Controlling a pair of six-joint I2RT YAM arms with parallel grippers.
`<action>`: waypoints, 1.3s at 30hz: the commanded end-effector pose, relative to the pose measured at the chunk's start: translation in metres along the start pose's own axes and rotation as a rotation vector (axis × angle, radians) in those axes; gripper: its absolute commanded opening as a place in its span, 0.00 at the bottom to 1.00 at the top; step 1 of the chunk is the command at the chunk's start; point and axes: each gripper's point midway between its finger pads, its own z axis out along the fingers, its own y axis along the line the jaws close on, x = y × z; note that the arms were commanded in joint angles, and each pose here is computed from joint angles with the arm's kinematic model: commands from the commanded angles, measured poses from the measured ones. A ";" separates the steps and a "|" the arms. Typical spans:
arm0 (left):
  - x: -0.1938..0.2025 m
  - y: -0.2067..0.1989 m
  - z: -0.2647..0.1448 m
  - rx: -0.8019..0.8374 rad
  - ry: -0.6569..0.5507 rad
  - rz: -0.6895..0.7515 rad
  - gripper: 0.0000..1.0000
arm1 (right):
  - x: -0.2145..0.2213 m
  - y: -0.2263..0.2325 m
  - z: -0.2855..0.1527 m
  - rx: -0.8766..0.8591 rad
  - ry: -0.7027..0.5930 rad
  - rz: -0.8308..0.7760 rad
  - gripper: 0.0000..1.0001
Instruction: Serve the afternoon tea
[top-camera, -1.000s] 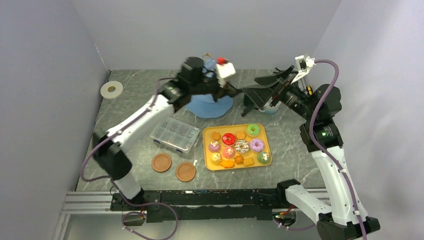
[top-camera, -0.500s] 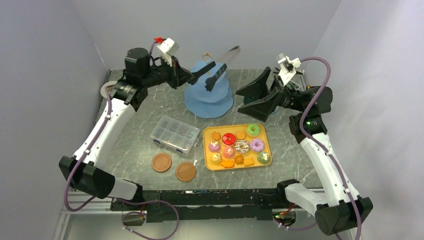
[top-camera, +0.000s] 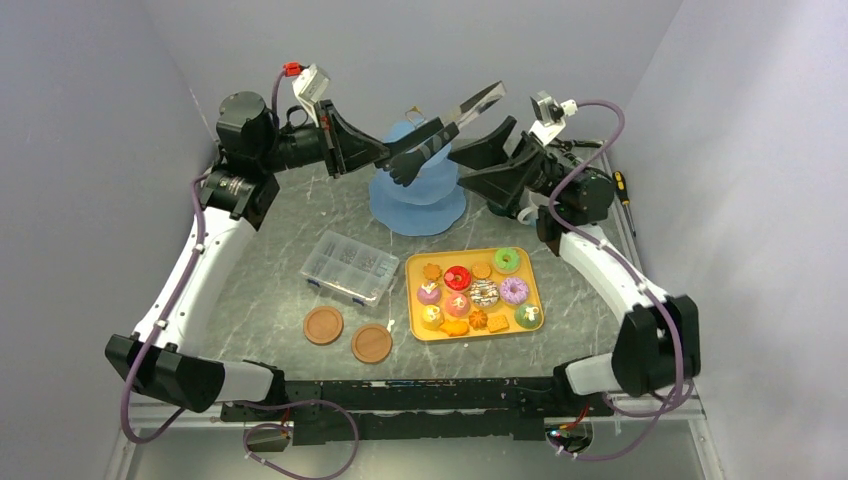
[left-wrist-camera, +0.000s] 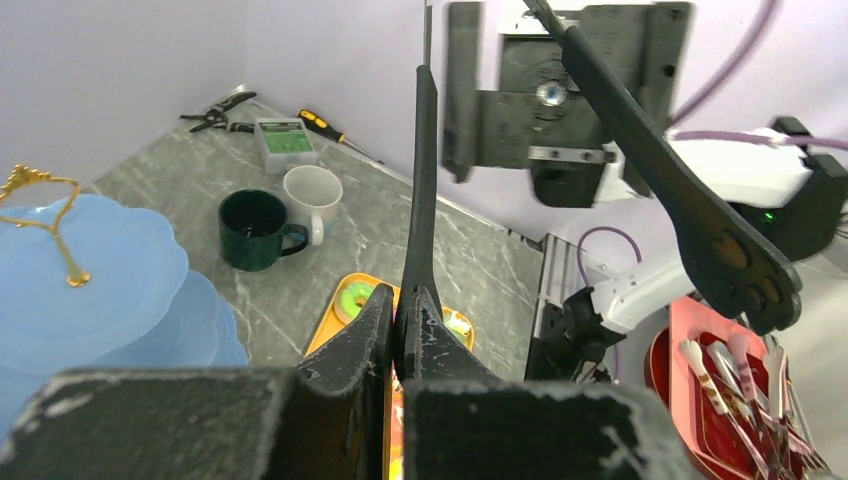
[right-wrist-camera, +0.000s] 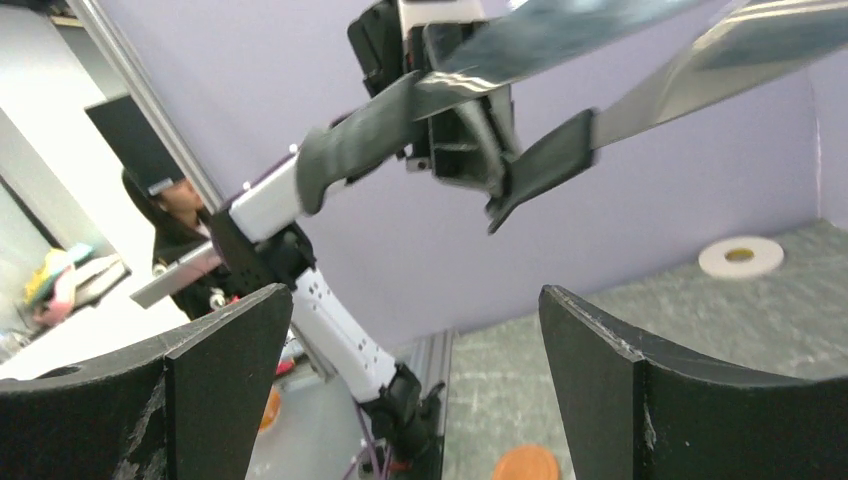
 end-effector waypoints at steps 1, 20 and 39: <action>-0.014 -0.029 -0.006 0.111 -0.033 0.071 0.03 | -0.030 0.033 0.013 -0.205 -0.162 -0.054 1.00; -0.009 -0.038 -0.008 0.187 -0.022 0.145 0.03 | -0.016 0.042 0.046 -0.210 -0.136 -0.107 1.00; -0.012 -0.045 -0.011 0.196 -0.038 0.217 0.03 | -0.046 0.060 0.050 -0.168 -0.260 -0.101 1.00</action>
